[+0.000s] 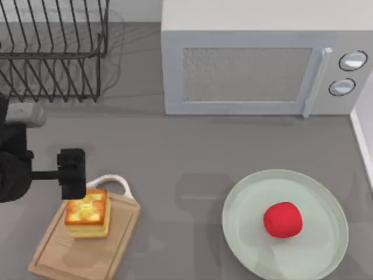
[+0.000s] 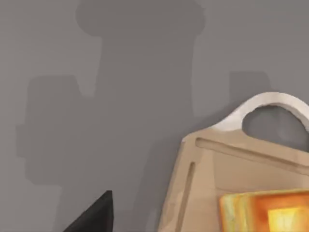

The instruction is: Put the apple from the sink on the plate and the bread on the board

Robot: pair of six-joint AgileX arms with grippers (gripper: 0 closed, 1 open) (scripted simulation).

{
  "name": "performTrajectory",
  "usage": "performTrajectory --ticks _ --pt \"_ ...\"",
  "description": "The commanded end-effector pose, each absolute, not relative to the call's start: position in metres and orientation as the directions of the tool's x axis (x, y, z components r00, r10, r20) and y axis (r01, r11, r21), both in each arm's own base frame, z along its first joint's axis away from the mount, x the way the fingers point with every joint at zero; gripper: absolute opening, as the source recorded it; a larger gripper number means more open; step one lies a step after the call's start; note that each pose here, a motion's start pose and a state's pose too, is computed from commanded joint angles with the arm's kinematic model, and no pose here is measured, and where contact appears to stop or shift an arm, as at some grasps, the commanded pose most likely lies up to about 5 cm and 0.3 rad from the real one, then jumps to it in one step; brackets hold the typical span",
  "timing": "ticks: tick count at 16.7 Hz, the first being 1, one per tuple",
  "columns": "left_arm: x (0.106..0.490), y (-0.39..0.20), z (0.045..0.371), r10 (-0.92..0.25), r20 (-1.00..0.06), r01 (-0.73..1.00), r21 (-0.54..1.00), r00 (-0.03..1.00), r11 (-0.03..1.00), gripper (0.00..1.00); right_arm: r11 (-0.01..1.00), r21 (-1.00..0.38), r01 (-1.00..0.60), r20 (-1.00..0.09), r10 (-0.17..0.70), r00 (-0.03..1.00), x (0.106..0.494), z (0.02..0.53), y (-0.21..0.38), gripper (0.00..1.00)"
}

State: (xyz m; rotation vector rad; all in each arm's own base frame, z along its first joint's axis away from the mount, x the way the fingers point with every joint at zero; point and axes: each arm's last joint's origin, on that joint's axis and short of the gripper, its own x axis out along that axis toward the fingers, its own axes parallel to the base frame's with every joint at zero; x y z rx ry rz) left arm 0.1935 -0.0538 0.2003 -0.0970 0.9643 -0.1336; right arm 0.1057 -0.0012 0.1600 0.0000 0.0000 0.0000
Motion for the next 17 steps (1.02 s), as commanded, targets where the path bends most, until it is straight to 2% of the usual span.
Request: performTrajectory --ticks 4,8,11,13,17 --pt "0.148 -0.027 0.194 -0.148 -0.592 0.084 -0.135 0.792 0.987 1.00 1.000 0.000 0.000 0.000 0.000 1.000 0.106 0.160 -0.001 1.00" --pt "0.118 -0.012 0.177 -0.091 -0.309 0.068 -0.083 0.947 0.994 1.00 1.000 0.000 0.000 0.000 0.000 1.000 0.106 0.160 -0.001 1.00" --pt "0.109 -0.005 0.166 -0.039 -0.124 0.034 -0.036 0.992 0.999 1.00 1.000 0.000 0.000 0.000 0.000 1.000 0.106 0.160 -0.001 1.00" --pt "0.107 -0.002 0.161 -0.013 -0.042 0.012 -0.012 0.999 1.000 1.00 1.000 0.000 0.000 0.000 0.000 1.000 0.106 0.160 -0.001 1.00" --pt "0.106 -0.001 0.160 0.000 0.000 0.000 0.000 1.000 1.000 1.00 1.000 0.000 0.000 0.000 0.000 1.000 0.106 0.160 -0.001 1.00"
